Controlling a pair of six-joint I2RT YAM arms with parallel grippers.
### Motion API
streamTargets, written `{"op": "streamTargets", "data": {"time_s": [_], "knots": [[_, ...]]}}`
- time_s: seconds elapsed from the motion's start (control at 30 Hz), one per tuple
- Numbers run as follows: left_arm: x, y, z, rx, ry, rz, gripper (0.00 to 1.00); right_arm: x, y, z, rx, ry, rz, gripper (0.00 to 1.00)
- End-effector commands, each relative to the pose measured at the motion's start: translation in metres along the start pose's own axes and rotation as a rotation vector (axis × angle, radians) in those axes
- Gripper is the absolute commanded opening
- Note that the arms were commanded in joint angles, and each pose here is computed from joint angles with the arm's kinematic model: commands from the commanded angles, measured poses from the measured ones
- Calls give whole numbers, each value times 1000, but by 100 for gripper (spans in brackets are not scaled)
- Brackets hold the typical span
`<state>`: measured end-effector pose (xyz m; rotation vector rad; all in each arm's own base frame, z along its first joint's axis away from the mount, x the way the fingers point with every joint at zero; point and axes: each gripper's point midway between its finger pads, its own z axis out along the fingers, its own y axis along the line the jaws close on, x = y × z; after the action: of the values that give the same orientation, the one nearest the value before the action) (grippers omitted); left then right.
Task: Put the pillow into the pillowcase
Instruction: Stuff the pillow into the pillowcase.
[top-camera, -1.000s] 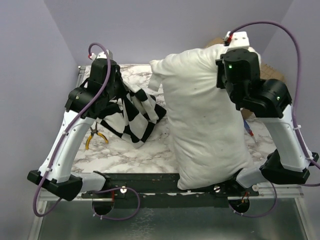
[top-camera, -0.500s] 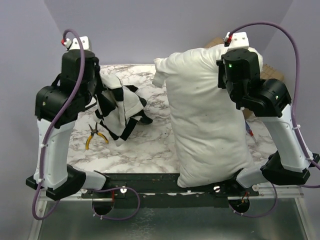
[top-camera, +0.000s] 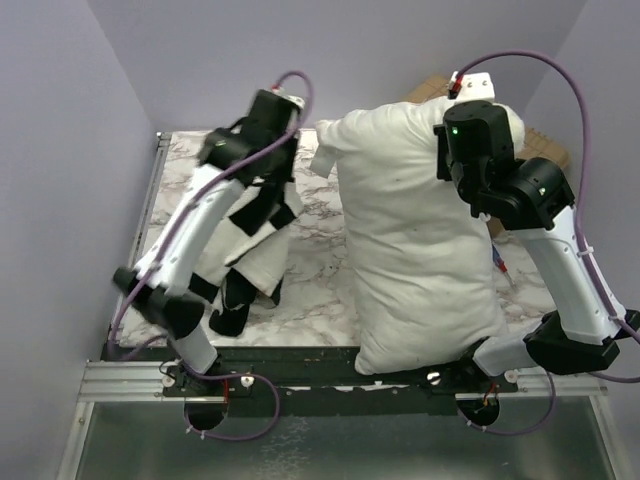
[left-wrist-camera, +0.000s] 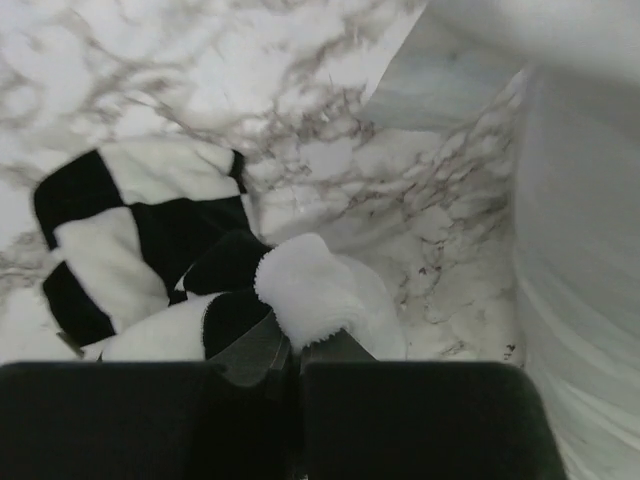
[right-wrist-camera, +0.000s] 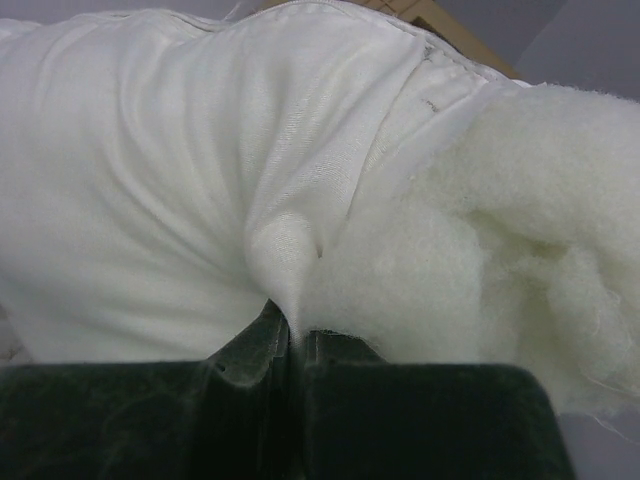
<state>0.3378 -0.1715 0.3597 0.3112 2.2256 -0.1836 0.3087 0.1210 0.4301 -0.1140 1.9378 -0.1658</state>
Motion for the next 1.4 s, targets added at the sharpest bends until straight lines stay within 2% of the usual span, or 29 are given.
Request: {"op": "streamTargets", "data": {"time_s": [0.0,0.1,0.23,0.33,0.47,0.63,0.77,0.83,0.9,0.93,1.0,1.13,1.37], "knots": [[73,-38,108,63,273,39,0,3,-36,-7,77,-5,54,0],[93,-39,147,9,316,-2,0,5,-41,-4,84,3,52,0],[73,-29,159,-82,219,-78,0,8,-38,-1,68,30,34,0],[66,-26,166,-94,176,-72,0,13,-26,2,7,55,27,0],[66,4,177,-169,177,-117,0,31,0,9,-100,126,18,0],[46,38,188,-209,127,-233,0,53,32,7,-260,217,3,0],[34,59,201,-215,110,-281,0,63,39,0,-311,240,22,0],[33,66,201,-221,121,-267,17,64,32,-2,-287,237,29,0],[35,72,192,-251,127,-253,50,64,26,-5,-266,235,28,0],[39,74,186,-260,128,-251,62,64,25,-6,-261,233,28,0],[50,75,176,-263,143,-250,76,62,23,-7,-255,229,32,0],[81,74,165,-246,167,-230,84,64,25,-3,-249,241,34,0],[121,41,174,-169,236,-84,85,76,15,8,-158,284,24,0]]}}
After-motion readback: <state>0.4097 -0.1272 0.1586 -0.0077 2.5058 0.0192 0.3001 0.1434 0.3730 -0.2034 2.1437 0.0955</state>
